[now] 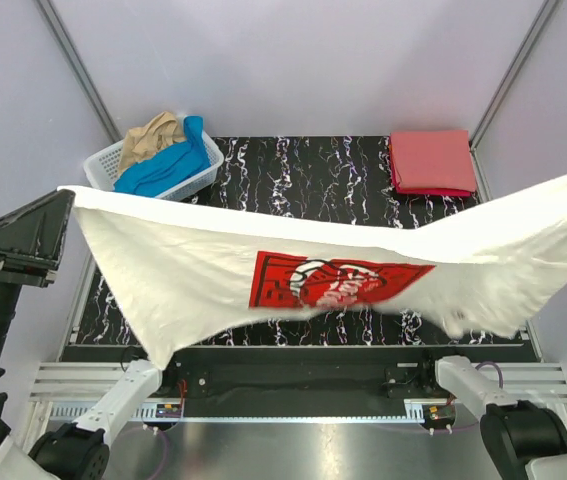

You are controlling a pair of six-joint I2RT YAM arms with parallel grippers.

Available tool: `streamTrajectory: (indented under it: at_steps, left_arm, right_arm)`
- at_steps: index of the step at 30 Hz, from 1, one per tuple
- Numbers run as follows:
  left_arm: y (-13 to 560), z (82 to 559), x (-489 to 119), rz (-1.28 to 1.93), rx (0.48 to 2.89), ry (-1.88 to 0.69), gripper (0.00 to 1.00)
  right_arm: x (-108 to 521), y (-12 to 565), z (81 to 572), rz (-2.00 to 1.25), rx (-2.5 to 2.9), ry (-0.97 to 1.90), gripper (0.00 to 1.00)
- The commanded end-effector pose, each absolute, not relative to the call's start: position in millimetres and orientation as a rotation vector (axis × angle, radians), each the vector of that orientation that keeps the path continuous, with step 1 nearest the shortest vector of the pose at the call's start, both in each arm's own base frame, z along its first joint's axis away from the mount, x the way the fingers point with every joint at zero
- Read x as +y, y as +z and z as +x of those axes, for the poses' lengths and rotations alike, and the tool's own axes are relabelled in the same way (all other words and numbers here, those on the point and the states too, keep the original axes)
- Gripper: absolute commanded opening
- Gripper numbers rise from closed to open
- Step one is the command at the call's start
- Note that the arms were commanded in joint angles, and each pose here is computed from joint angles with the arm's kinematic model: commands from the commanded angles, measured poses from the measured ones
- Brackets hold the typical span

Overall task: Fold and stack the t-shirts
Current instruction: Flatten the tshirt out, then fold the tshirt

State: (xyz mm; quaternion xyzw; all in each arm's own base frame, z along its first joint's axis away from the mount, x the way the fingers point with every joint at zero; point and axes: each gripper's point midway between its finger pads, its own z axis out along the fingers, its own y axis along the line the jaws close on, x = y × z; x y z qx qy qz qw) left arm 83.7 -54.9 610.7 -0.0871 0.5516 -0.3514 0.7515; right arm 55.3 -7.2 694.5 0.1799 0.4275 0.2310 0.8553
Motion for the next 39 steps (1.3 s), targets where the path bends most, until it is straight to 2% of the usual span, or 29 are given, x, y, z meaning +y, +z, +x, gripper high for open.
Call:
streamTrajectory:
  at_steps: [1, 4, 8, 9, 12, 14, 20, 25, 26, 30, 35, 39]
  left_arm:
    - [632, 101, -54, -0.208, 1.167, -0.757, 0.0]
    - [623, 134, -45, -0.265, 1.213, -0.666, 0.0]
    - [562, 216, -50, -0.339, 1.42, -0.564, 0.0]
    - [546, 230, -51, -0.347, 1.461, -0.54, 0.0]
    - [468, 283, -50, -0.404, 1.631, -0.425, 0.0]
    - [438, 308, -43, -0.445, 1.676, -0.341, 0.0]
    - [312, 369, -26, -0.53, 1.891, -0.121, 0.0]
    - [214, 420, -26, -0.58, 2.095, -0.197, 0.0]
    - [203, 426, -16, -0.605, 2.118, -0.194, 0.0]
    - [170, 459, 3, -0.628, 2.21, -0.226, 0.0]
    - [172, 487, 8, -0.559, 2.209, -0.368, 0.0]
    - [157, 491, 8, -0.545, 2.247, -0.453, 0.0]
  right_arm:
    - [2, 699, 114, 0.372, 0.981, 0.48, 0.0]
    - [-3, 687, 168, 0.406, 1.06, 0.391, 0.0]
    - [-1, 640, 261, 0.433, 1.237, 0.3, 0.0]
    - [6, 615, 295, 0.421, 1.309, 0.294, 0.0]
    - [28, 555, 357, 0.375, 1.437, 0.342, 0.0]
    - [38, 523, 384, 0.363, 1.482, 0.369, 0.0]
    - [63, 380, 476, 0.316, 1.599, 0.426, 0.0]
    - [71, 283, 528, 0.331, 1.692, 0.431, 0.0]
    - [81, 250, 539, 0.312, 1.766, 0.466, 0.0]
    - [97, 199, 570, 0.333, 1.881, 0.534, 0.0]
    - [100, 182, 594, 0.344, 1.935, 0.529, 0.0]
    - [103, 187, 590, 0.383, 1.947, 0.562, 0.0]
